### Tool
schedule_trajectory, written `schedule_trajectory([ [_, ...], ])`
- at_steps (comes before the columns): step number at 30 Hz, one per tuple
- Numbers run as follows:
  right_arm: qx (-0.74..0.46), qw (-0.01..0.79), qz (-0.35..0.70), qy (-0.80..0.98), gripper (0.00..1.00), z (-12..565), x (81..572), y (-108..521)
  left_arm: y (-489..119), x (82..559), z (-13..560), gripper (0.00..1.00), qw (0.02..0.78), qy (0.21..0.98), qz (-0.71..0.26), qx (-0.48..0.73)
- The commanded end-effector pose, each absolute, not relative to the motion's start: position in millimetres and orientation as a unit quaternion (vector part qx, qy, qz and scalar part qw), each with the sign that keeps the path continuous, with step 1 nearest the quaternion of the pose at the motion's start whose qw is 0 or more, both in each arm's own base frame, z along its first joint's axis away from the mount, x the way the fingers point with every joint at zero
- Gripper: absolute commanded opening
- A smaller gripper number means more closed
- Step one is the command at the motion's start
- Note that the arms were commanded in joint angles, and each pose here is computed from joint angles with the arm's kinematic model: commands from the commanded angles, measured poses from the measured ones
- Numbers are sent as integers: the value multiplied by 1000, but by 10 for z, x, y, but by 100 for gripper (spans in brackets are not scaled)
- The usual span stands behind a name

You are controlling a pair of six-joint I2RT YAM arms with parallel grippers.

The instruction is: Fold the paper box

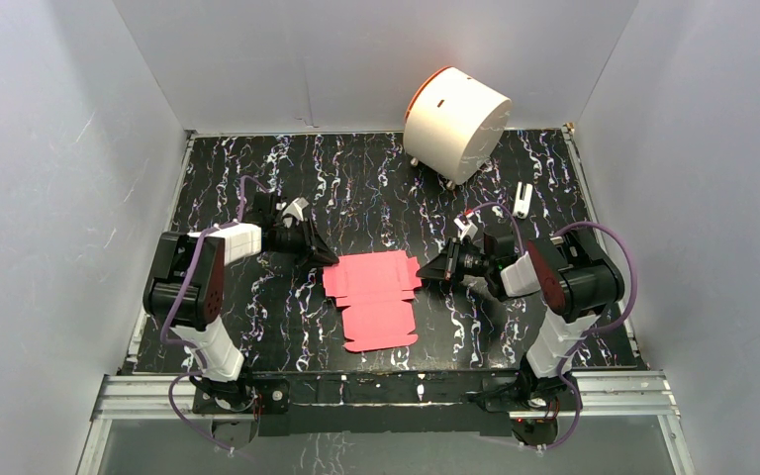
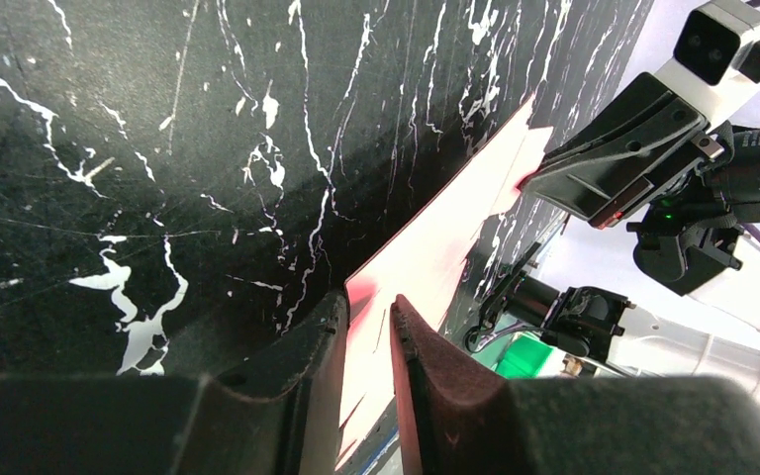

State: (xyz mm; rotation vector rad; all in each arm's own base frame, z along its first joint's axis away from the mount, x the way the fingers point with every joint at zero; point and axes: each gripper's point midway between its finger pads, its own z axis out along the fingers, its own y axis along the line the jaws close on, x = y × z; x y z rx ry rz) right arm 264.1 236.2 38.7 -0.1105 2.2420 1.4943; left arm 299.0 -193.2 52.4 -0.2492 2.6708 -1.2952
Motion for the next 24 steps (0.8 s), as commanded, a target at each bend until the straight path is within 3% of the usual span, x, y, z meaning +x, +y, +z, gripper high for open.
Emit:
schedule_trajectory([
  [1,-60,240,551,797,0,460,2673,2389,-2026,2924,572,21,59,883,-458,-79],
  [18,-64,230,568,788,0,446,2616,2417,-2085,3016,558,20,69,874,-472,-86],
  [24,-63,231,591,770,0,551,2581,2447,-2110,2987,669,25,81,862,-493,-80],
])
